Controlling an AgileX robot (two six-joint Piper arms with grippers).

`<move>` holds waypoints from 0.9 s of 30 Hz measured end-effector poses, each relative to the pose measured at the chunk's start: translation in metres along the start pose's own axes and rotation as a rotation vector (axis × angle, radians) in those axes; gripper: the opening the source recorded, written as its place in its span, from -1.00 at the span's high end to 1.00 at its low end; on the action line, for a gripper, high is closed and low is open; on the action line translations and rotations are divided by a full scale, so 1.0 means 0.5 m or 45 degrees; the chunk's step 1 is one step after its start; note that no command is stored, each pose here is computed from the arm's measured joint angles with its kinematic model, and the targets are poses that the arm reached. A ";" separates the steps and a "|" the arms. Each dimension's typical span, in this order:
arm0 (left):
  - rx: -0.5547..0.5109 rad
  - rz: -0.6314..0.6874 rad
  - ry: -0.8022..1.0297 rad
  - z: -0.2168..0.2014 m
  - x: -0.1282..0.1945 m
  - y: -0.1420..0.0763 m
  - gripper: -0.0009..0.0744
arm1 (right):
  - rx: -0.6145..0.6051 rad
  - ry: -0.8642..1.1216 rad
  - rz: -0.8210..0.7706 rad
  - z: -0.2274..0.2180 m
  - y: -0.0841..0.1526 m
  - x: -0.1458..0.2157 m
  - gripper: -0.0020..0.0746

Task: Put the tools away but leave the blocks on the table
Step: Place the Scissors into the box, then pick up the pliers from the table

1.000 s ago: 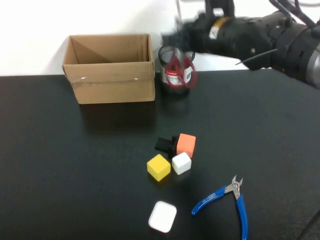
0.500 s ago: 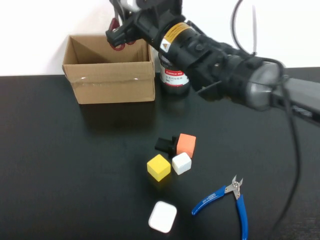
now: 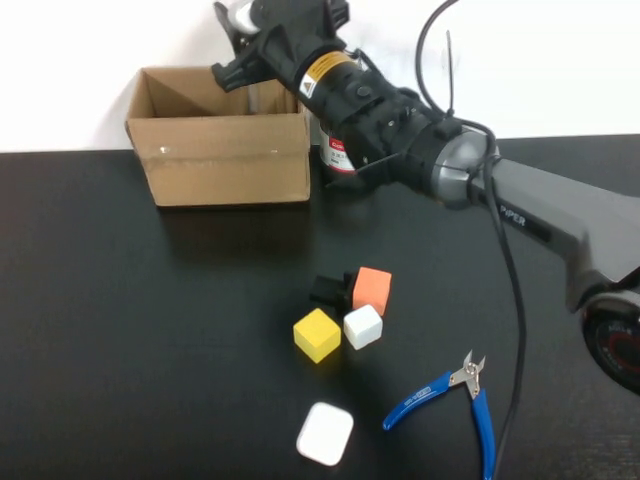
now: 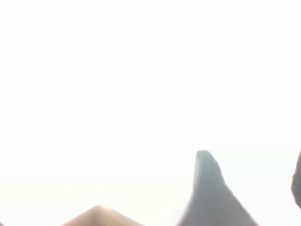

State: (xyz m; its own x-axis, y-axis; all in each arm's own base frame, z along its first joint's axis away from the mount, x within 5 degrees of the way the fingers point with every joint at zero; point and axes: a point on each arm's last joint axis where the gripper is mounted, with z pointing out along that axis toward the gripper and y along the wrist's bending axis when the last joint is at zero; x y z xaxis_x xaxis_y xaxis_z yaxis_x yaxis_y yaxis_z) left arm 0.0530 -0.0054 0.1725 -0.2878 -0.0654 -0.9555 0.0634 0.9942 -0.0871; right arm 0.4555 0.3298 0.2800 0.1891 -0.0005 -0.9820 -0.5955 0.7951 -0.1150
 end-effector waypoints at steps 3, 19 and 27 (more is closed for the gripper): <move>0.000 0.000 0.000 0.000 0.000 0.000 0.97 | 0.008 0.103 0.000 -0.004 -0.007 -0.010 0.11; 0.000 0.000 0.000 0.000 0.000 0.000 0.97 | -0.054 1.366 -0.340 -0.235 -0.056 -0.226 0.37; 0.000 0.000 0.000 0.000 0.000 0.000 0.97 | 0.108 1.515 -0.059 -0.324 -0.057 -0.261 0.38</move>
State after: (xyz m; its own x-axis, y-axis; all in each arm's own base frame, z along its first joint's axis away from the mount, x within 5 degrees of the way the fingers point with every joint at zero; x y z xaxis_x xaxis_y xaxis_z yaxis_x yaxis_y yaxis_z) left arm 0.0530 -0.0054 0.1725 -0.2878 -0.0654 -0.9555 0.0634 0.9942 -0.0871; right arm 0.3213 0.2087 0.3871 -0.6600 -0.5563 -0.5049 -0.5451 0.8171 -0.1877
